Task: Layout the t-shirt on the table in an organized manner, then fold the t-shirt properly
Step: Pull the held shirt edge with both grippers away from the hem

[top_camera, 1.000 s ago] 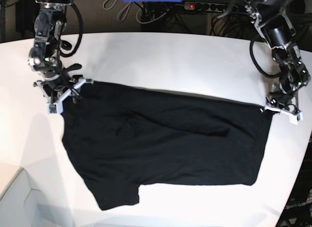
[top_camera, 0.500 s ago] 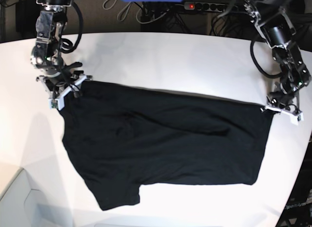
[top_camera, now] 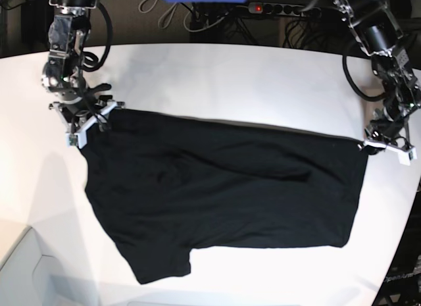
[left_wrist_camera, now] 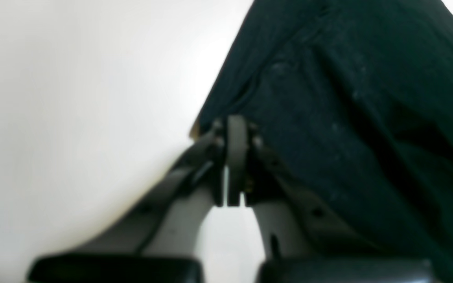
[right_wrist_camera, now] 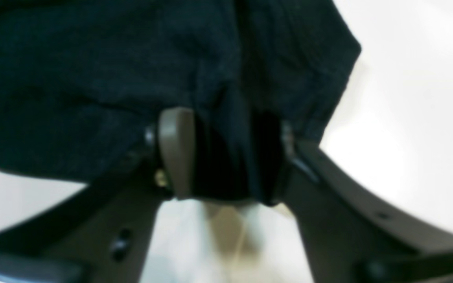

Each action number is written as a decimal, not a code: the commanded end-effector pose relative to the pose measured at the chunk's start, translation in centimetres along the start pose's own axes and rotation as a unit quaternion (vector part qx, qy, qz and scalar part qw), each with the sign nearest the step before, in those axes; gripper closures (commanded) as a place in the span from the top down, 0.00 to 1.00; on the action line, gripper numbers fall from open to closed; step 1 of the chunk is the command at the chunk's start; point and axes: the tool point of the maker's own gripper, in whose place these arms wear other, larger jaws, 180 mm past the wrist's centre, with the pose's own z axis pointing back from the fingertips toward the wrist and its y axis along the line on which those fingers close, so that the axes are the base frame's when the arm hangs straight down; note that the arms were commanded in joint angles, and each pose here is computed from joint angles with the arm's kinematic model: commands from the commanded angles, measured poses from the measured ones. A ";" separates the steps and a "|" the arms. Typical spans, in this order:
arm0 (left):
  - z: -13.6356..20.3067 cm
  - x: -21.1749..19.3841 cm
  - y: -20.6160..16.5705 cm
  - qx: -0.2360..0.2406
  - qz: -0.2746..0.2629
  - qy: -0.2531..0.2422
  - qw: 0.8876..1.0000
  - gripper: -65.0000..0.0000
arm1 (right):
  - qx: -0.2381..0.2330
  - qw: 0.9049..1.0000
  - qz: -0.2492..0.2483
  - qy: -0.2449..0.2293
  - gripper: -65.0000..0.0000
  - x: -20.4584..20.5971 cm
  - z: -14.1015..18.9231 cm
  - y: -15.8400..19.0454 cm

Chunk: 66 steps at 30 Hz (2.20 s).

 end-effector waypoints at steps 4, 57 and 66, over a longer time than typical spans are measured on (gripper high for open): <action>0.7 1.1 0.7 0.004 -0.012 -0.016 1.000 0.00 | 0.001 1.000 0.000 0.022 0.05 -1.5 0.3 0.0; -2.6 2.8 -2.7 0.020 -0.064 0.008 0.998 0.44 | 0.000 0.999 0.009 0.044 0.00 -4.4 2.1 0.0; -2.6 2.4 -2.7 0.018 -0.065 0.011 0.998 0.06 | 0.000 0.999 0.009 0.043 0.00 -4.3 2.1 0.0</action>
